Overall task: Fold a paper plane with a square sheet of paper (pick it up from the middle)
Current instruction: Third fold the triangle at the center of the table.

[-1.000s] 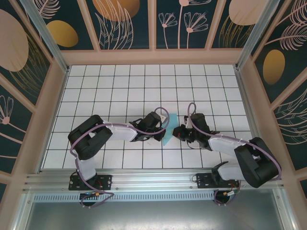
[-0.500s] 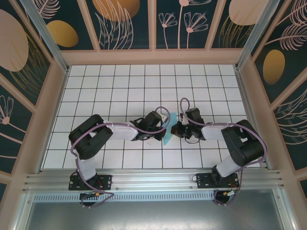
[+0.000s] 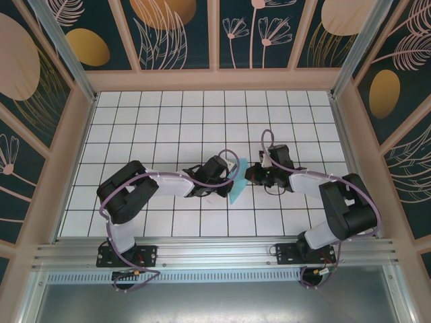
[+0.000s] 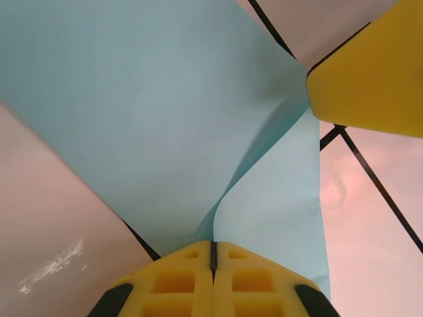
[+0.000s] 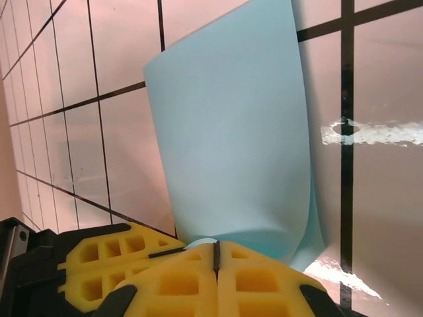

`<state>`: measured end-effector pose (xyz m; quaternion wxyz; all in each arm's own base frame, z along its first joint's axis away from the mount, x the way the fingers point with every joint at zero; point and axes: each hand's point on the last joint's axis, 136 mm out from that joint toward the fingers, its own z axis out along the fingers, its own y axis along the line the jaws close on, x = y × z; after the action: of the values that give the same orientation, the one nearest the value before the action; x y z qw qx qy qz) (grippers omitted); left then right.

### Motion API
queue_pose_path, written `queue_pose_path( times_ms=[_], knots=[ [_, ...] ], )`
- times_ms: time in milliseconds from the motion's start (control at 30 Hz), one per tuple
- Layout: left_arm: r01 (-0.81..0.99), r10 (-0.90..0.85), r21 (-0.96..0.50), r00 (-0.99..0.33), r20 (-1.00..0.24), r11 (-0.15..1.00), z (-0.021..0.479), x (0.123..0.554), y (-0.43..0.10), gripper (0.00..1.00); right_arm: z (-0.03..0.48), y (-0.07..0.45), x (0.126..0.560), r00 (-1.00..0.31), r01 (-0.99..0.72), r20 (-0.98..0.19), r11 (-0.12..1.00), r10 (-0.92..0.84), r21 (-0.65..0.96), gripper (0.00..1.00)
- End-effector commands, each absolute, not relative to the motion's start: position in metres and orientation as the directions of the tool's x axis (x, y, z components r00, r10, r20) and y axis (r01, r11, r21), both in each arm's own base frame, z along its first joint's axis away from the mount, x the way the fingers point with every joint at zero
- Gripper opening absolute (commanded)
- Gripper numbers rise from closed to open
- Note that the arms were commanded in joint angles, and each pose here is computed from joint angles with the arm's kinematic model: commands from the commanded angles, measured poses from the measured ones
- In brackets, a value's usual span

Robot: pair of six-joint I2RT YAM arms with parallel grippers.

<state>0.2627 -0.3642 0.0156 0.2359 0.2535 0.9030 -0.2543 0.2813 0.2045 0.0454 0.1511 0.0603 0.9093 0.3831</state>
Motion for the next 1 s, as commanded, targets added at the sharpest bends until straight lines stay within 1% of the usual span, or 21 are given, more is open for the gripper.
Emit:
queue_pose_path(
  times_ms=[0, 100, 200, 233, 367, 600, 700, 800, 967],
  knots=[
    [0.559, 0.390, -0.291, -0.789, -0.475, 0.777, -0.013, 0.255, -0.347, 0.01, 0.046, 0.212, 0.283, -0.957, -0.035, -0.219, 0.671, 0.191, 0.740, 0.05],
    [0.558, 0.391, -0.287, -0.789, -0.473, 0.779, -0.014, 0.255, -0.345, 0.00, 0.031, 0.205, 0.283, -0.957, 0.007, -0.200, 0.711, 0.208, 0.703, 0.05],
    [0.557, 0.392, -0.286, -0.790, -0.471, 0.780, -0.015, 0.255, -0.345, 0.01, 0.010, 0.187, 0.283, -0.952, 0.062, -0.200, 0.783, 0.233, 0.619, 0.05],
    [0.558, 0.394, -0.286, -0.790, -0.471, 0.779, -0.015, 0.254, -0.344, 0.01, 0.006, 0.183, 0.283, -0.951, 0.069, -0.200, 0.790, 0.238, 0.609, 0.05],
    [0.561, 0.399, -0.288, -0.791, -0.465, 0.776, -0.017, 0.253, -0.344, 0.00, 0.000, 0.179, 0.283, -0.955, 0.080, -0.179, 0.785, 0.237, 0.614, 0.05],
    [0.559, 0.398, -0.292, -0.793, -0.461, 0.776, -0.017, 0.251, -0.344, 0.00, 0.047, 0.192, 0.298, -0.944, -0.020, -0.254, 0.736, 0.209, 0.677, 0.07],
    [0.560, 0.398, -0.292, -0.792, -0.463, 0.775, -0.016, 0.252, -0.344, 0.00, 0.058, 0.197, 0.301, -0.942, -0.056, -0.275, 0.720, 0.191, 0.691, 0.07],
    [0.562, 0.399, -0.292, -0.791, -0.463, 0.774, -0.016, 0.252, -0.345, 0.00, 0.054, 0.194, 0.302, -0.943, -0.048, -0.271, 0.727, 0.193, 0.685, 0.07],
    [0.562, 0.403, -0.290, -0.792, -0.459, 0.774, -0.017, 0.252, -0.344, 0.00, 0.032, 0.190, 0.301, -0.952, 0.002, -0.228, 0.748, 0.205, 0.664, 0.07]
  ],
)
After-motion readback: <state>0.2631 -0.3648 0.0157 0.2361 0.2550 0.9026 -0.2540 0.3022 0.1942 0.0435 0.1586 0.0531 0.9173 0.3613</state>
